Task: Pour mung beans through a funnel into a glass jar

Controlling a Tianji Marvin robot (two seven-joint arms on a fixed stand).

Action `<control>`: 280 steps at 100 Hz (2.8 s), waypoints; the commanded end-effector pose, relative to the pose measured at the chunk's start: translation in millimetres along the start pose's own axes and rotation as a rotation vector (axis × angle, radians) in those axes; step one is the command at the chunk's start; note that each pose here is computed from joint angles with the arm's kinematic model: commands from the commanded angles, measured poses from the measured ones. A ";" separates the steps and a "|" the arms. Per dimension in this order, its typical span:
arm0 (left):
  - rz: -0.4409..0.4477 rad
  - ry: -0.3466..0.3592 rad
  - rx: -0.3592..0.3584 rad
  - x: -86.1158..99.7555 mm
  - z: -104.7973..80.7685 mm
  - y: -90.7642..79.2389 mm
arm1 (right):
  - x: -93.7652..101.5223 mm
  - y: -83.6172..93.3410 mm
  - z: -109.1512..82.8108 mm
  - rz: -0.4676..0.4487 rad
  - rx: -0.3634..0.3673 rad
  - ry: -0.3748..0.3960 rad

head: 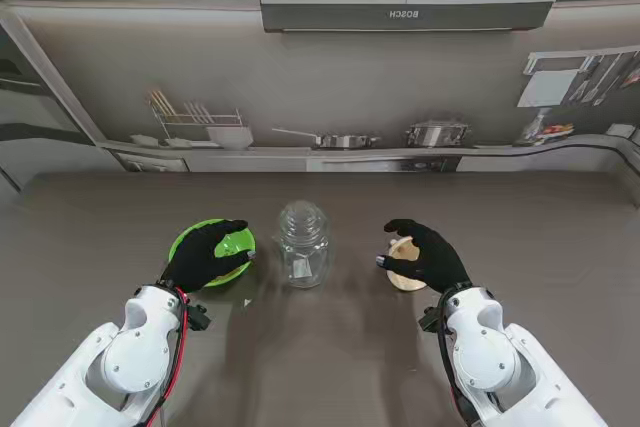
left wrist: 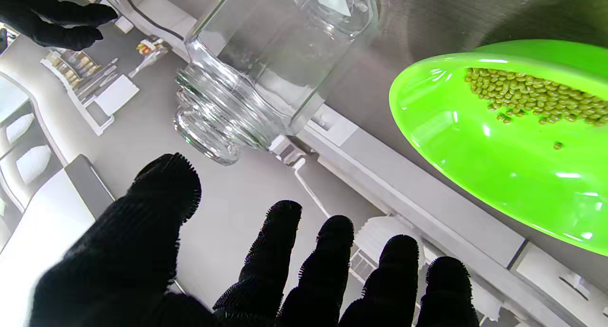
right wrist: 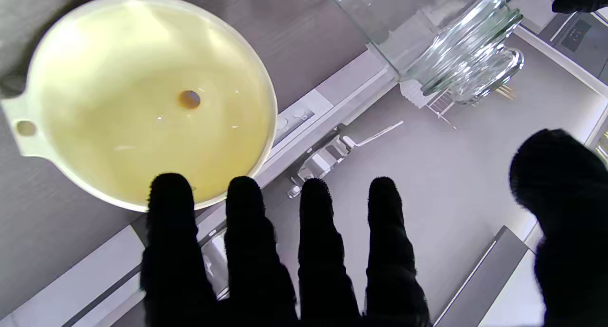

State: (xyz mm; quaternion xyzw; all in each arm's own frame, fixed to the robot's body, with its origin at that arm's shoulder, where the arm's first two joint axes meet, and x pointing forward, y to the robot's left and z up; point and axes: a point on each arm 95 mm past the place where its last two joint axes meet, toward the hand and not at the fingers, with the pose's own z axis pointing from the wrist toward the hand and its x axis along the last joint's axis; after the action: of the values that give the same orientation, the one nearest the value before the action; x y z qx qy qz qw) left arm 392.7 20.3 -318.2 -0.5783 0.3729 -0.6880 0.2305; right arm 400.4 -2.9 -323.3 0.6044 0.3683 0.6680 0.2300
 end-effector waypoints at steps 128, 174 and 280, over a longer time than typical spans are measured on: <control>-0.005 -0.021 -0.046 3.0 -4.7 -0.9 | 87.4 1.9 90.4 -0.210 0.138 0.168; -0.009 -0.019 -0.040 3.3 -4.8 -1.6 | 116.2 -12.6 125.9 -0.366 0.212 0.226; -0.017 -0.025 -0.027 2.2 -8.9 -6.4 | 131.2 -37.4 160.0 -0.642 0.362 0.271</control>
State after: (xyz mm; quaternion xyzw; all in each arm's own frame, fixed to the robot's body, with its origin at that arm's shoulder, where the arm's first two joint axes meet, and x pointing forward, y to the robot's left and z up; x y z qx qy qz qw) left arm 385.3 27.4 -312.7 -0.5907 0.3709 -0.6788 0.2296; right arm 529.9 148.3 -265.9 0.3971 0.6721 0.5626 0.2723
